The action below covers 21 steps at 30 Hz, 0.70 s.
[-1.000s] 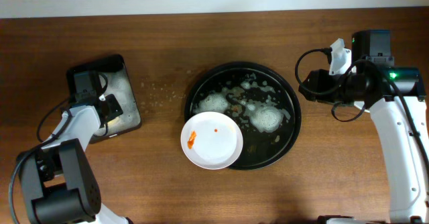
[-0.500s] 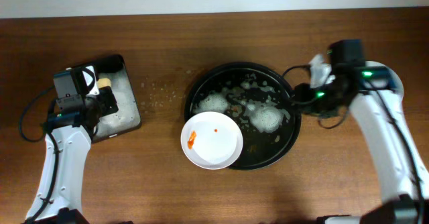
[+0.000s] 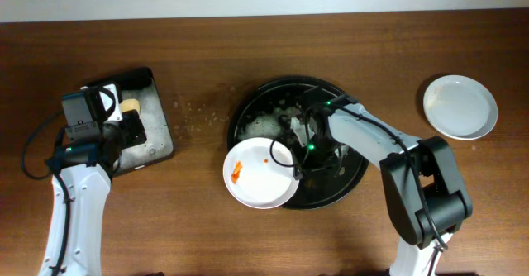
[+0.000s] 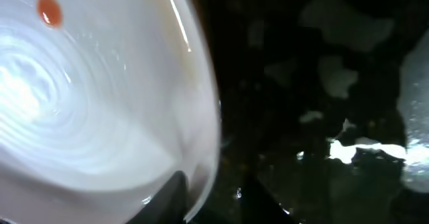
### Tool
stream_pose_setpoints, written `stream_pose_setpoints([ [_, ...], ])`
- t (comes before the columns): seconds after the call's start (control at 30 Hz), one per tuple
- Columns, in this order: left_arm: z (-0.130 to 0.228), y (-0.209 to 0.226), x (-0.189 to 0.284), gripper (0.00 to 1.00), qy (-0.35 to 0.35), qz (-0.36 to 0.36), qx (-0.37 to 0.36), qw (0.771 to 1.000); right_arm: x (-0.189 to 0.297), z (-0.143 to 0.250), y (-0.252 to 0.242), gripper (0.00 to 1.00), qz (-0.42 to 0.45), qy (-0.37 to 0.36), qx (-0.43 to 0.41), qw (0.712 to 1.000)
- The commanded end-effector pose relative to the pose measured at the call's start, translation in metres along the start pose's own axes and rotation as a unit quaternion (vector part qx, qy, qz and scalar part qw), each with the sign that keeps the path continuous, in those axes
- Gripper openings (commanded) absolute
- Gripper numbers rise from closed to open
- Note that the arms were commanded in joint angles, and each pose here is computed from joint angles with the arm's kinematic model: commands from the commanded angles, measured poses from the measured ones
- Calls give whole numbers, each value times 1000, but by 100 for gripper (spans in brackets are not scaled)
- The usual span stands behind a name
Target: Clean dirty plates on tray and stack at the side
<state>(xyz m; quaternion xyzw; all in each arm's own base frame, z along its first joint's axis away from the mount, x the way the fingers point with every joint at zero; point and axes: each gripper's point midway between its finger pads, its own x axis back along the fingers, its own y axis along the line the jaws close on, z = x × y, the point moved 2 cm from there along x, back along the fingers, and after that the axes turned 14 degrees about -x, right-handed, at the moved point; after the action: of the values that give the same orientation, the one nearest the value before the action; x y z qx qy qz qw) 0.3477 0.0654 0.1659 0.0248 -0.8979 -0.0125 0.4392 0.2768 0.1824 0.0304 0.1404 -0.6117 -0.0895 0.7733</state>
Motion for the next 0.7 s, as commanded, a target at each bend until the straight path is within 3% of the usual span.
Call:
stream_pose_setpoints([
  [0.0, -5, -1, 7, 0, -13, 4, -10, 1000, -8, 4, 0, 5, 1, 14, -11, 1000],
  [0.1, -10, -7, 13, 0, -27, 21, -13, 999, 0, -2, -14, 4, 12, 4, -40, 999],
  [0.33, -31, -36, 31, 0, -69, 96, -31, 993, 71, -58, -66, 4, 65, -120, -96, 986],
  [0.43, -42, -74, 40, 0, -81, 138, -70, 985, 87, -69, -89, 4, 138, -163, -134, 968],
  [0.57, -50, -146, 60, 0, -101, 227, -120, 961, 90, -69, -99, 4, 162, -175, -173, 956],
  [0.67, -40, -192, 62, 0, -76, 277, -108, 952, 90, -68, -98, 4, 161, -174, -182, 954],
])
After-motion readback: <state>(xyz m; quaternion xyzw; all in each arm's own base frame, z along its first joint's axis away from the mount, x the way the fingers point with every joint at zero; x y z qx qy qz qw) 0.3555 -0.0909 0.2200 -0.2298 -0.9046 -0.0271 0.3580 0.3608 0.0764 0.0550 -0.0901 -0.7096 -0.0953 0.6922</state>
